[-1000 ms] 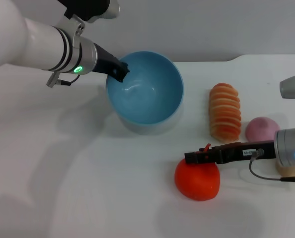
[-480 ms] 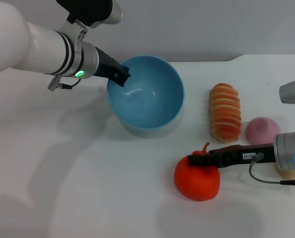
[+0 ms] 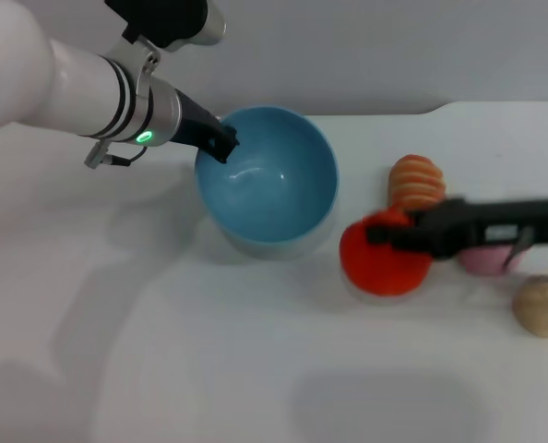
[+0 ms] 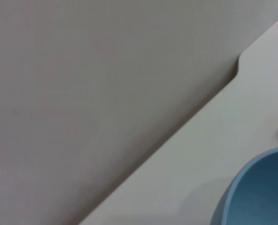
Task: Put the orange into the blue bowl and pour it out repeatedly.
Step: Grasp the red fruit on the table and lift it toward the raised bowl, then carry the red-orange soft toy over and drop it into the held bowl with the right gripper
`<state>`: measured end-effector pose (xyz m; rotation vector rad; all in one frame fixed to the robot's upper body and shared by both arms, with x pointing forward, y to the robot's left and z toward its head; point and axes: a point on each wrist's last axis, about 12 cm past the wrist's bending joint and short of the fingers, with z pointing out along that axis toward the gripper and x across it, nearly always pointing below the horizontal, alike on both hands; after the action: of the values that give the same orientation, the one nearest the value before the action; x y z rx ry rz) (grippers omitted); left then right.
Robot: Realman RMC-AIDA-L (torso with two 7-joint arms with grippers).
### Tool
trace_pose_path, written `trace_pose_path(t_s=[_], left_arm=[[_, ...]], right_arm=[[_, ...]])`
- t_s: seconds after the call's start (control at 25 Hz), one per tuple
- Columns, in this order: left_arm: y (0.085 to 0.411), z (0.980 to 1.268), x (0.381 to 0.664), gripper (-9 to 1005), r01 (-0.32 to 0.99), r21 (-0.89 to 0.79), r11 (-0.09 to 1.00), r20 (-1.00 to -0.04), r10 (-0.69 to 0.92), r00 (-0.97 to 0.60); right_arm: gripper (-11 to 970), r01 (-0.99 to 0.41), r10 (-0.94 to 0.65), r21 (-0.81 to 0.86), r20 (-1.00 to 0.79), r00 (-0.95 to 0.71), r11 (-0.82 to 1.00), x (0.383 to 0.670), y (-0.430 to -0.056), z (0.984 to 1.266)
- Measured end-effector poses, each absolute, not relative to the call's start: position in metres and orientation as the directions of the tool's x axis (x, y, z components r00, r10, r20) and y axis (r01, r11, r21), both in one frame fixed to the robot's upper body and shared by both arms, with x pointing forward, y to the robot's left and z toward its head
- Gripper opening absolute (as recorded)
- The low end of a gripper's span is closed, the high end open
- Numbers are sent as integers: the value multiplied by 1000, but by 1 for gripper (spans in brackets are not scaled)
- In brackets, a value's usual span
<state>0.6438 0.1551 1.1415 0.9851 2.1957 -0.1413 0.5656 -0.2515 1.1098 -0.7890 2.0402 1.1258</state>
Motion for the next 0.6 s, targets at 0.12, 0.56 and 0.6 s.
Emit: trace_pose_path(t_s=[0.12, 0.56, 0.6], left_arm=[[153, 1143, 642, 0, 705, 170, 689, -628, 626, -461], [116, 1153, 624, -1, 815, 49, 577, -564, 690, -454], [111, 1153, 621, -1, 826, 39, 562, -569, 692, -444]], right_arm=[[170, -828, -132, 408, -864, -487, 384, 564, -265, 1155], [82, -859, -106, 332, -910, -400, 390, 563, -277, 1182], [77, -862, -120, 329, -909, -400, 386, 563, -275, 1178]])
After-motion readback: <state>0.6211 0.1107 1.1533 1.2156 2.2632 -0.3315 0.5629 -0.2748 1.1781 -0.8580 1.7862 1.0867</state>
